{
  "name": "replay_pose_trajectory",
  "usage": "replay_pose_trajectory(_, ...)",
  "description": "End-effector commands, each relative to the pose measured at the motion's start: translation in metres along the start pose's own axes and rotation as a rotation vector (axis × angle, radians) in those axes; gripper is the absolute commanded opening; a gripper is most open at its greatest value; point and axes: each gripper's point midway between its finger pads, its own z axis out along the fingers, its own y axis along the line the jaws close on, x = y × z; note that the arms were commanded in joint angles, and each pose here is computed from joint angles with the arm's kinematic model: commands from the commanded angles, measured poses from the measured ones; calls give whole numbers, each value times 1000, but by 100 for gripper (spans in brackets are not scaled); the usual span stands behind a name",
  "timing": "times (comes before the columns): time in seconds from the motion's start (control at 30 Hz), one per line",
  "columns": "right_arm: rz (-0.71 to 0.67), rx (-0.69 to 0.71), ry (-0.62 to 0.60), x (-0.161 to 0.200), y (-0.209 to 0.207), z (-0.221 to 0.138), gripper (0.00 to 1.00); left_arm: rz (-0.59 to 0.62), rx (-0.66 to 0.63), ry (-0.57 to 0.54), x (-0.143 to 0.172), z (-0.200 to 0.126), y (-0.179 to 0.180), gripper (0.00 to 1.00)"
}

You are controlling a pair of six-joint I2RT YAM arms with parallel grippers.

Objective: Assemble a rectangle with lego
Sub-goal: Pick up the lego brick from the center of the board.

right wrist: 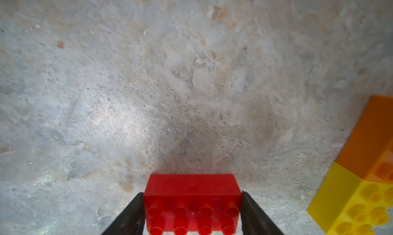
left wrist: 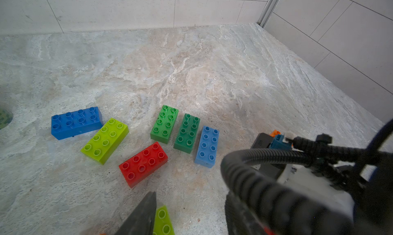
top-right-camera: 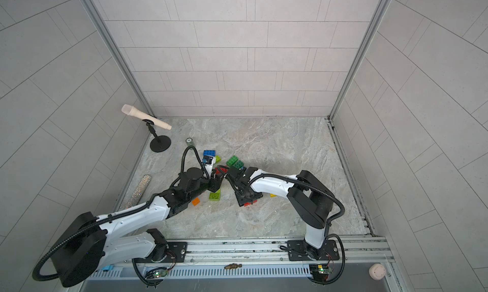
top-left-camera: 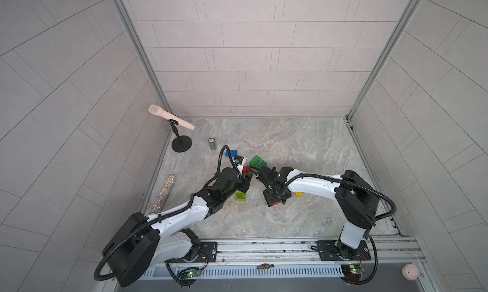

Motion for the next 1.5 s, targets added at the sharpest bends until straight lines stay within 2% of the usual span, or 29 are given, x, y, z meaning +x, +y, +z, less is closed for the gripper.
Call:
replay_pose_trajectory(0.0,-4,22,17,1,-4,5,68,-11,-2,-22,-7,1,1,57)
replay_pose_trajectory(1.0,-32,30,39,3,-5,15,70,-9,-2,-15,-5,2,0,57)
replay_pose_trajectory(1.27,-27,25,17,-2,-7,3,60,-9,-5,-16,-6,2,1,57)
replay_pose_trajectory(1.4,-10,-4,-28,-6,-23,-29,52,4,-3,-12,-7,3,0,57)
replay_pose_trajectory(1.47,5,-3,-43,-4,-41,-45,47,52,27,-2,-6,5,-6,55)
